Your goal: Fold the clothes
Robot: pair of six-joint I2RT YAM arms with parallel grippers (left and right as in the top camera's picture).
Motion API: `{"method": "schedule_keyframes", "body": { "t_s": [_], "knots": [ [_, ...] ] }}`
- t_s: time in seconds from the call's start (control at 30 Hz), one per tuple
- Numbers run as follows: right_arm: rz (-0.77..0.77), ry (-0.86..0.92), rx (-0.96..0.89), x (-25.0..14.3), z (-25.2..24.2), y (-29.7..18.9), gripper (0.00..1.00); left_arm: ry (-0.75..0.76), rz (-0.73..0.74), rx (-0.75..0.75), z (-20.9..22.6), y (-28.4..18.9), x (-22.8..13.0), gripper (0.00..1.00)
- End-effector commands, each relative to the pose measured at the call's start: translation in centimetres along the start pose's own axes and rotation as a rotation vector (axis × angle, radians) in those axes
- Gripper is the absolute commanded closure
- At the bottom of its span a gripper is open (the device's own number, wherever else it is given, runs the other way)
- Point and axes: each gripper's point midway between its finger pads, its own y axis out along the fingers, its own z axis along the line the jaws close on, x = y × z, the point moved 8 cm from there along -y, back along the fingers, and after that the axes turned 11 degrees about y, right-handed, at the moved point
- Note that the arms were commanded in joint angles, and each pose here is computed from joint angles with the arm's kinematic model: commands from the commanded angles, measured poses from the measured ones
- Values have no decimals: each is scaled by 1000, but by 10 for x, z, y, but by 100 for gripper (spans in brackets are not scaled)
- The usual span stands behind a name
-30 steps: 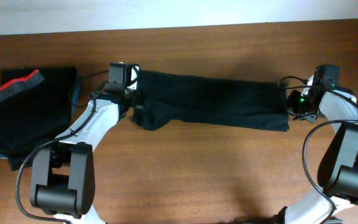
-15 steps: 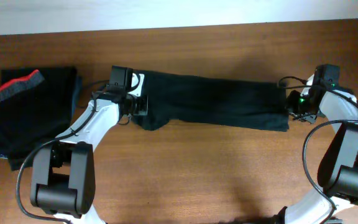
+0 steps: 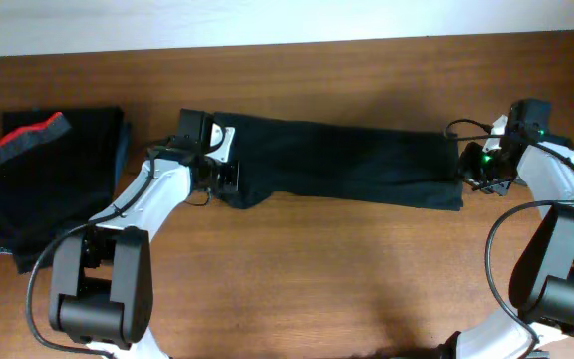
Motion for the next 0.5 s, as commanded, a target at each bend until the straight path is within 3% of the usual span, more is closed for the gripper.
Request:
{"method": "schedule_keyframes", "body": {
  "t_s": [0.0, 0.2, 0.47],
  "knots": [
    [-33, -18, 27, 5, 8, -11, 71, -13, 17, -34, -14, 8, -1, 73],
    [-25, -27, 24, 4, 7, -11, 71, 33, 50, -60, -37, 24, -5, 73],
    [-22, -31, 14, 3, 6, -11, 71, 22, 54, -6, -30, 25, -5, 77]
  ]
}}
